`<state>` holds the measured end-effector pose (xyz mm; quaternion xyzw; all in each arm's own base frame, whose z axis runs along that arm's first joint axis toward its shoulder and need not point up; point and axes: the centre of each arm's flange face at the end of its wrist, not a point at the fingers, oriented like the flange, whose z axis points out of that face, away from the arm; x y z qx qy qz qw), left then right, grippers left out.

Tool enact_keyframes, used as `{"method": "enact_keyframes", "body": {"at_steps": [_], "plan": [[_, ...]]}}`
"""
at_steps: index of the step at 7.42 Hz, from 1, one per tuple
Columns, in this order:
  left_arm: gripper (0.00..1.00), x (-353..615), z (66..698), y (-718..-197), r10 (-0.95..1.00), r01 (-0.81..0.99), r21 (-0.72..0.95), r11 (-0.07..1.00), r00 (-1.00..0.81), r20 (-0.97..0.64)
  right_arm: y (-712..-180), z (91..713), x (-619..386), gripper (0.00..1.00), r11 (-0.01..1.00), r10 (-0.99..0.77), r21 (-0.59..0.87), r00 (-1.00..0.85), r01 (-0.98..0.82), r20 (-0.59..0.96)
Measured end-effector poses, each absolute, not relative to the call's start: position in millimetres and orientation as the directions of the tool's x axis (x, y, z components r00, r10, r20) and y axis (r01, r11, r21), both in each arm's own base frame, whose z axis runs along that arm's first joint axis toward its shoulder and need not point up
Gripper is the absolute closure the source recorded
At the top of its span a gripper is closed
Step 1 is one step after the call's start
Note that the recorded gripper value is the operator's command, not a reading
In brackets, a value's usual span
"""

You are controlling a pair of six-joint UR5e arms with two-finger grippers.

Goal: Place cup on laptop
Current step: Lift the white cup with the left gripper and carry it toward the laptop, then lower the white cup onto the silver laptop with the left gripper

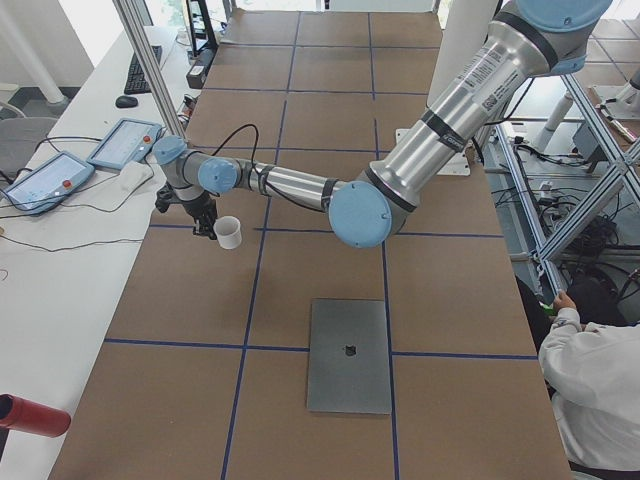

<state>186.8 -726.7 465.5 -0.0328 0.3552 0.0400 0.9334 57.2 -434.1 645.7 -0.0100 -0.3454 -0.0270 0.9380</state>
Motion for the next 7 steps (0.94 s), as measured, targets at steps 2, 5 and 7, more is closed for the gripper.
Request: {"method": "enact_keyframes", "body": {"at_steps": [2, 5, 7], "plan": [[1.00, 123, 493, -671, 0.092, -0.139, -0.019, 0.990, 0.749, -0.657, -434, 646, 57, 0.00, 0.998, -0.044, 0.000, 0.760, 0.058, 0.648], [1.00, 69, 581, -544, 0.107, -0.189, -0.049, 0.981, 0.730, -0.675, -434, 646, 57, 0.00, 0.998, -0.044, 0.000, 0.760, 0.057, 0.648], [1.00, 57, 632, -473, 0.084, -0.188, -0.065, 0.980, 0.688, -0.721, -434, 646, 57, 0.00, 0.998, -0.043, 0.000, 0.760, 0.057, 0.649]]}}
